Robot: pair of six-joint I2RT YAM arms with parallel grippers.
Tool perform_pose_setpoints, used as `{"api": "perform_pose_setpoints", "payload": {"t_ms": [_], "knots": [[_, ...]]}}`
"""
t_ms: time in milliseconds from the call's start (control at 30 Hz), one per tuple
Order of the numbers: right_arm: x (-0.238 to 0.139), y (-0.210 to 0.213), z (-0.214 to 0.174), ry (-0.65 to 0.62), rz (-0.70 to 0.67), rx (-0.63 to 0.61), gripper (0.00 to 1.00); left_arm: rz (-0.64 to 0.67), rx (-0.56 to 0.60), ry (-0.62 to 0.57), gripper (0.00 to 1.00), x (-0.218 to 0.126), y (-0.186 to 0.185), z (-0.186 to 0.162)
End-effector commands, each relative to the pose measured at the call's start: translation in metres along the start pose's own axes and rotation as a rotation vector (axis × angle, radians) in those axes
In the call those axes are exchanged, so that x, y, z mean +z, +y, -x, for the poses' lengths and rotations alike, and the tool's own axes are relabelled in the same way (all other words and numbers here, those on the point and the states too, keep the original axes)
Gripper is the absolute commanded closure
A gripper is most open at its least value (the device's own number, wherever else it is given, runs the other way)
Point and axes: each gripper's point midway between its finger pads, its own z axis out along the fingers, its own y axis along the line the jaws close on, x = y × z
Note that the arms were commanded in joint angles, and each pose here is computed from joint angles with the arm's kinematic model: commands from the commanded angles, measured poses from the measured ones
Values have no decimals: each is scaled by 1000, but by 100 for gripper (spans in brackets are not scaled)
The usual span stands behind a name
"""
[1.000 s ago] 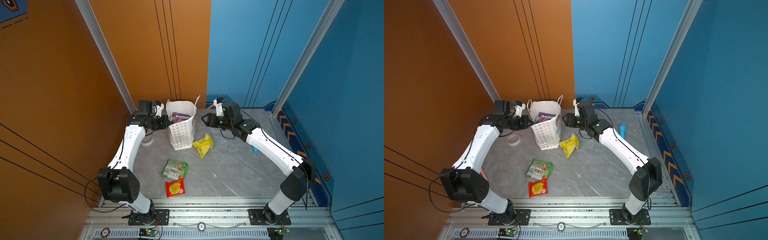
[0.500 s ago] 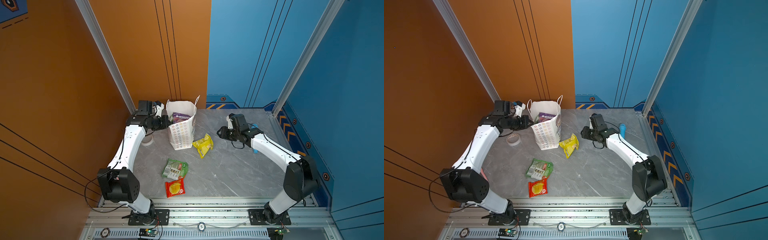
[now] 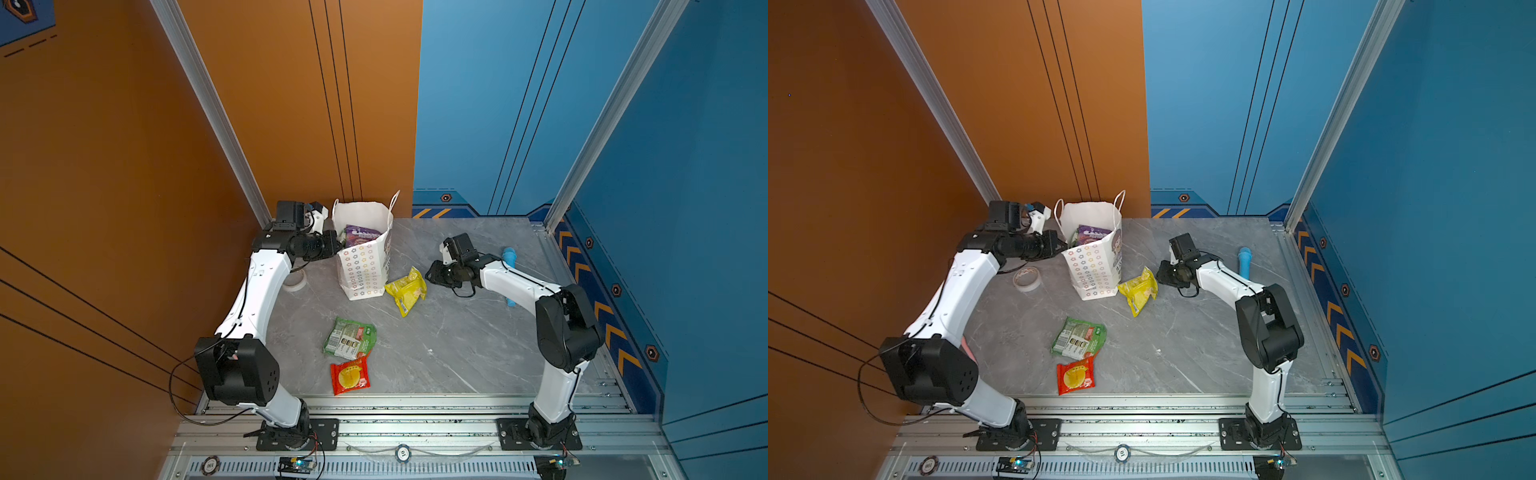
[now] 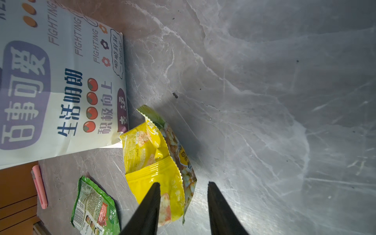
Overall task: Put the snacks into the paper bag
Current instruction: 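Lower the right gripper onto the yellow snack bag and grasp it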
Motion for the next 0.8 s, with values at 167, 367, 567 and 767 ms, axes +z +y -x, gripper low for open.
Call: {"api": "perform_pose_setpoints", "payload": {"t_ms": [167,367,567,767], "knots": [[17,11,-3,27,29,-30,61,34,-10,24,99,-1,8,-10],[29,9,-5,42,31,-27,64,33,-11,24,98,-1,8,-10],[39,15,0,54,70,-10,77,35,-13,25,99,-1,9,-10],[27,31,13,26,120,-11,100,36,-13,25,98,-1,10,-10]]}}
